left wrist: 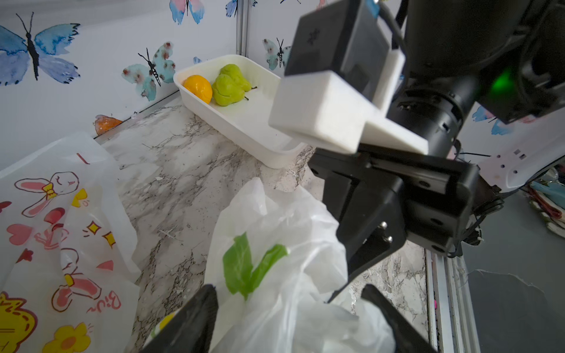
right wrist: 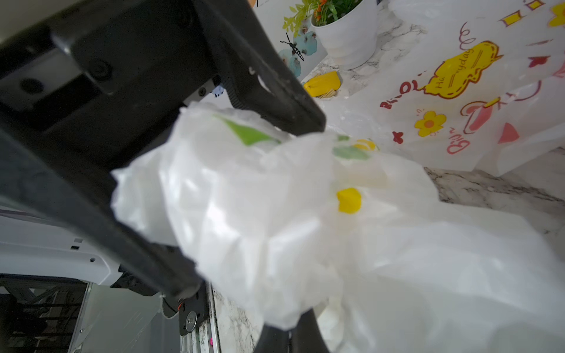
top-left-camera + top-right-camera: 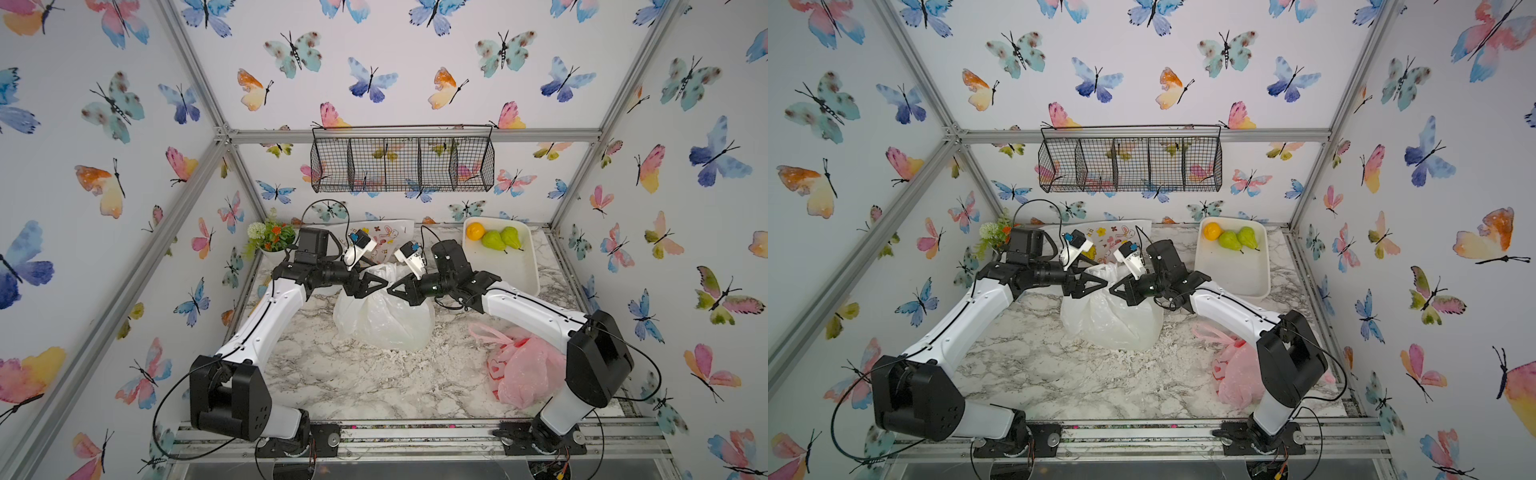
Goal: Place the pears into plastic bags & tie knots
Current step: Tie the plastic bag at the center of the board.
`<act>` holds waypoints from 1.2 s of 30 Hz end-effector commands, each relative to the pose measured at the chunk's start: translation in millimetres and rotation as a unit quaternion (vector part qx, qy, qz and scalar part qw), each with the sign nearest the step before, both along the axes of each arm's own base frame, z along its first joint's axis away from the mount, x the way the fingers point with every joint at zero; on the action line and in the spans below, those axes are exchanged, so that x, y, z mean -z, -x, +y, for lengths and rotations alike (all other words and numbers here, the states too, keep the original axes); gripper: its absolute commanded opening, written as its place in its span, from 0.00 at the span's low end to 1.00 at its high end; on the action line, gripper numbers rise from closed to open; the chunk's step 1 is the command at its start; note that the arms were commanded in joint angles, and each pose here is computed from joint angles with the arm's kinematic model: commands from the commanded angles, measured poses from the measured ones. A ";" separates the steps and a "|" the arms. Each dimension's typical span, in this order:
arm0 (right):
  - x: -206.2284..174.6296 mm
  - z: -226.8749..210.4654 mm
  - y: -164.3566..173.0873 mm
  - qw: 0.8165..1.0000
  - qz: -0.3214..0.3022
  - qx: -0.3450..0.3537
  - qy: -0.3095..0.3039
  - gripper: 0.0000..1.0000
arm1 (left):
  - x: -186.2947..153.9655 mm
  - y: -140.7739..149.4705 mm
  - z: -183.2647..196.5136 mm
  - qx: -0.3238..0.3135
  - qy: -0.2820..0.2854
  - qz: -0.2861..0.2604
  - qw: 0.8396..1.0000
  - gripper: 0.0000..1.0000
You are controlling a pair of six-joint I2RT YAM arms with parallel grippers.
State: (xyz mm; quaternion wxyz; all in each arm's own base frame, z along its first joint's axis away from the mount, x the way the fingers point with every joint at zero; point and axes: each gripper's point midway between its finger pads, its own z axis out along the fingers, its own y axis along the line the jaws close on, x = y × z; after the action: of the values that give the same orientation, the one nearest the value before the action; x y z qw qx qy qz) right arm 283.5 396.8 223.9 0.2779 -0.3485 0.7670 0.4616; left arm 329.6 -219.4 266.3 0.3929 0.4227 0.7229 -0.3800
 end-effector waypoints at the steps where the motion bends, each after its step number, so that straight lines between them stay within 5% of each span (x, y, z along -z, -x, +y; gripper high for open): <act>1: -11.0 6.9 1.2 1.000 -0.002 -0.014 -0.018 0.03 | -3.6 -3.0 -6.8 0.009 0.012 0.010 1.000 0.66; 13: -8.9 17.9 4.0 1.000 -0.004 -0.025 -0.016 0.03 | -8.8 1.3 -15.0 0.019 0.024 0.009 0.999 0.71; 15: -8.0 17.9 3.6 1.000 -0.004 -0.025 -0.015 0.02 | -11.4 -1.6 -16.7 0.020 0.030 0.013 0.999 0.62; 19: -10.3 16.0 6.6 0.999 -0.010 -0.032 -0.010 0.03 | -7.6 -6.0 -16.2 0.014 0.023 0.014 1.000 0.28; 21: -15.7 13.0 14.5 0.999 -0.016 -0.049 -0.010 0.10 | -6.7 -5.4 -15.0 0.016 0.017 0.010 1.000 0.14; 23: -22.9 5.7 21.6 0.997 -0.032 -0.066 -0.001 0.29 | -8.4 -2.6 -14.7 0.021 0.017 0.002 1.000 0.09; 25: -29.5 -9.3 17.5 0.996 -0.065 -0.059 0.032 0.38 | -9.5 2.9 -15.1 0.033 0.020 -0.006 0.999 0.05; 31: -33.0 -48.0 -16.0 0.978 -0.155 -0.015 0.140 0.49 | -12.0 13.7 -13.7 0.049 0.022 -0.045 0.998 0.02; 36: -19.0 -38.7 -35.9 0.968 -0.164 -0.028 0.186 0.59 | -16.1 16.8 -16.5 0.059 0.031 -0.052 0.996 0.02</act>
State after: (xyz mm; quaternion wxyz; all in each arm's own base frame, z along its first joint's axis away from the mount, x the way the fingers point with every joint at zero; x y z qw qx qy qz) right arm 317.6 362.2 278.2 0.3623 -0.4529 0.7552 0.3055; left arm 322.2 -231.9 268.4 0.4026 0.4505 0.6926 -0.3941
